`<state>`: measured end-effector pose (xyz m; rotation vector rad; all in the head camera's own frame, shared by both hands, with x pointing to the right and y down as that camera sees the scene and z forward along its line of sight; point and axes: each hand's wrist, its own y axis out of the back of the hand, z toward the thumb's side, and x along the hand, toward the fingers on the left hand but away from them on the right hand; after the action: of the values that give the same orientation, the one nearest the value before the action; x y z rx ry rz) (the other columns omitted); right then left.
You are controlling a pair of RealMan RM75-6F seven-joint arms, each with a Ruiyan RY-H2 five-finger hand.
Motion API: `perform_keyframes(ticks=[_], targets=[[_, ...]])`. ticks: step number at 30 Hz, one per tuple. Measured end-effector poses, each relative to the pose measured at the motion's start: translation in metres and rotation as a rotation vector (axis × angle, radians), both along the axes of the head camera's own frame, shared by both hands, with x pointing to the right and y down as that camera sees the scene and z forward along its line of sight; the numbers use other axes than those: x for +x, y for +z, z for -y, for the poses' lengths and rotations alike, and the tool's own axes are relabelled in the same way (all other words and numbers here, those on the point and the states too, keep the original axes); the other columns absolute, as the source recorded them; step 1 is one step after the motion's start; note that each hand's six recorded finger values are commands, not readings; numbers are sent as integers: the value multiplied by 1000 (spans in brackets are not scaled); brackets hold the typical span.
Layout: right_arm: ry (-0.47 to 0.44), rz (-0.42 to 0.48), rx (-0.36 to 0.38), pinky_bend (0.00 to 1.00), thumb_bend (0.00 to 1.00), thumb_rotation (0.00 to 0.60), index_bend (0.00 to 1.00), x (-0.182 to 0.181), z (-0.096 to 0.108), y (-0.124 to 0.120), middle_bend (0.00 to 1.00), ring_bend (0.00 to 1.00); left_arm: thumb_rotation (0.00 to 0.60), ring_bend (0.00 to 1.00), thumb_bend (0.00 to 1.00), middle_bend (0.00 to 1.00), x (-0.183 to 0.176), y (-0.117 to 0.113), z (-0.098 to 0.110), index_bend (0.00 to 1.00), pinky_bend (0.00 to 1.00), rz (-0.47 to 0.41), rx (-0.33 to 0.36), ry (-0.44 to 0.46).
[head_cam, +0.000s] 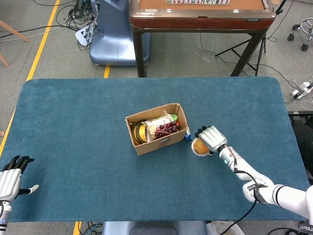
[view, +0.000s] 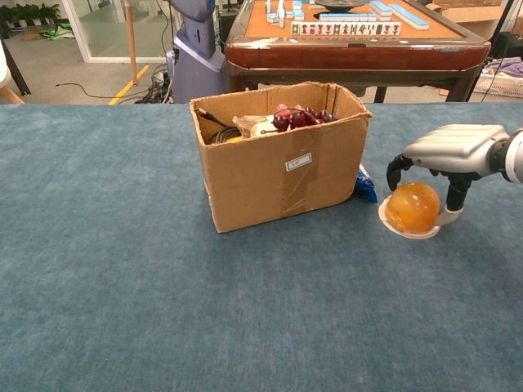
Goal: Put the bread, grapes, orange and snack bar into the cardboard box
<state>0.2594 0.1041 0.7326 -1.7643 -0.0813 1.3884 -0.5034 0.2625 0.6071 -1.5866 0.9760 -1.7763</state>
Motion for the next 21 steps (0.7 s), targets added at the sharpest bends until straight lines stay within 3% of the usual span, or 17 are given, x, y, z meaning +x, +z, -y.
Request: perform_keyframes(ticks=[7, 13, 21], targets=[[-7, -8, -9, 389, 7, 600, 313, -1, -3, 2, 279, 192, 600, 75, 0, 162, 0, 0, 0, 222, 179, 0, -1, -1], [-7, -13, -4, 408, 9, 600, 327, 0, -4, 4, 374, 280, 600, 75, 0, 162, -1, 0, 0, 222, 178, -1, -1, -3], [9, 18, 29, 546, 69, 600, 511, 2, -2, 1, 532, 463, 600, 75, 0, 162, -1, 0, 0, 222, 178, 0, -2, -3]])
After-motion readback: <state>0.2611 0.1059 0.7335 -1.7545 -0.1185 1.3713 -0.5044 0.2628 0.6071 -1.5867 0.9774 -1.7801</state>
